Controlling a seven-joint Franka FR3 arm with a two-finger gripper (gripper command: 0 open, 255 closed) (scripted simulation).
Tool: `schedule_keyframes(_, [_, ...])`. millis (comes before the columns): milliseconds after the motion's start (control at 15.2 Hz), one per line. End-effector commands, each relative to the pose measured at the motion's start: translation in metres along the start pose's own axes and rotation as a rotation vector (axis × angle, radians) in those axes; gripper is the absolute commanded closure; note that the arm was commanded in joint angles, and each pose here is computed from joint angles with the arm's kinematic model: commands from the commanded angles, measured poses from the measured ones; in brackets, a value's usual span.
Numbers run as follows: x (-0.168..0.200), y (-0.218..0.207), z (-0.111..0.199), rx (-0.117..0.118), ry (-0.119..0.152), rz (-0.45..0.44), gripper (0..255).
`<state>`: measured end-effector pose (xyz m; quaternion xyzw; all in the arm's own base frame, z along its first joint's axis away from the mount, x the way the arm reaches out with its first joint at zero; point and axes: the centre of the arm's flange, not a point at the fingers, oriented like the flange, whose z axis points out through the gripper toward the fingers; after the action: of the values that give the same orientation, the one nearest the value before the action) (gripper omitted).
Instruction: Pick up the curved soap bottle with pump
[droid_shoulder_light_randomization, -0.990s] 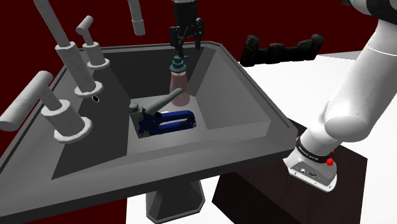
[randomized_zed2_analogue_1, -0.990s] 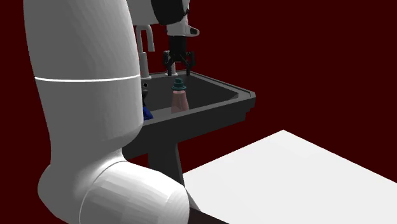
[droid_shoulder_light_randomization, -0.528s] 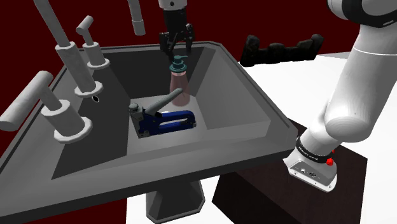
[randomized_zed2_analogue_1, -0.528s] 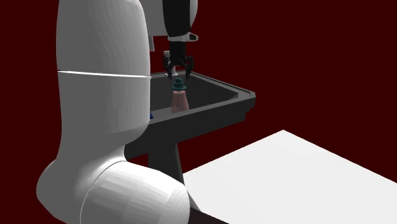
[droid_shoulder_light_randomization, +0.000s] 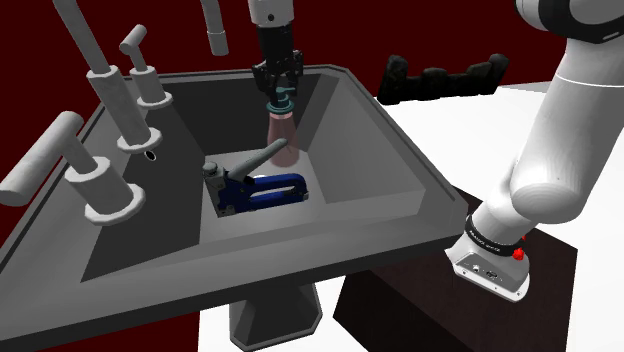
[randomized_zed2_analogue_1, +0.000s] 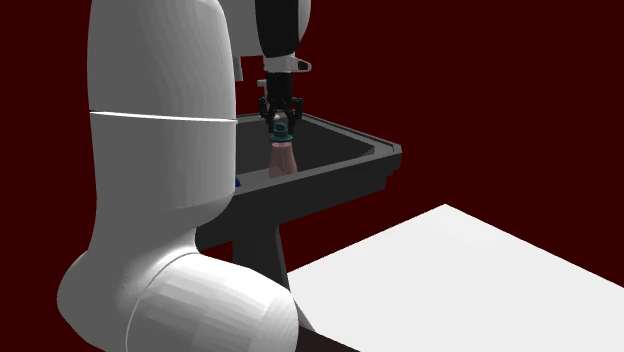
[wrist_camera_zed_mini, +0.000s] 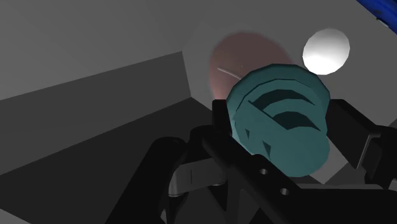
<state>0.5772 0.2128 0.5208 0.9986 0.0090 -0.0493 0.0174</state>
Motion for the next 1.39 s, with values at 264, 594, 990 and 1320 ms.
schedule_keyframes(264, [0.0, 0.0, 0.001, -0.001, -0.001, 0.0, 255])
schedule_keyframes(594, [-0.002, 0.001, -0.02, -0.001, -0.001, 0.0, 255])
schedule_keyframes(990, [-0.005, 0.002, -0.052, -0.001, -0.001, 0.0, 255])
schedule_keyframes(1320, [-0.008, 0.003, -0.078, -0.001, -0.001, 0.0, 255])
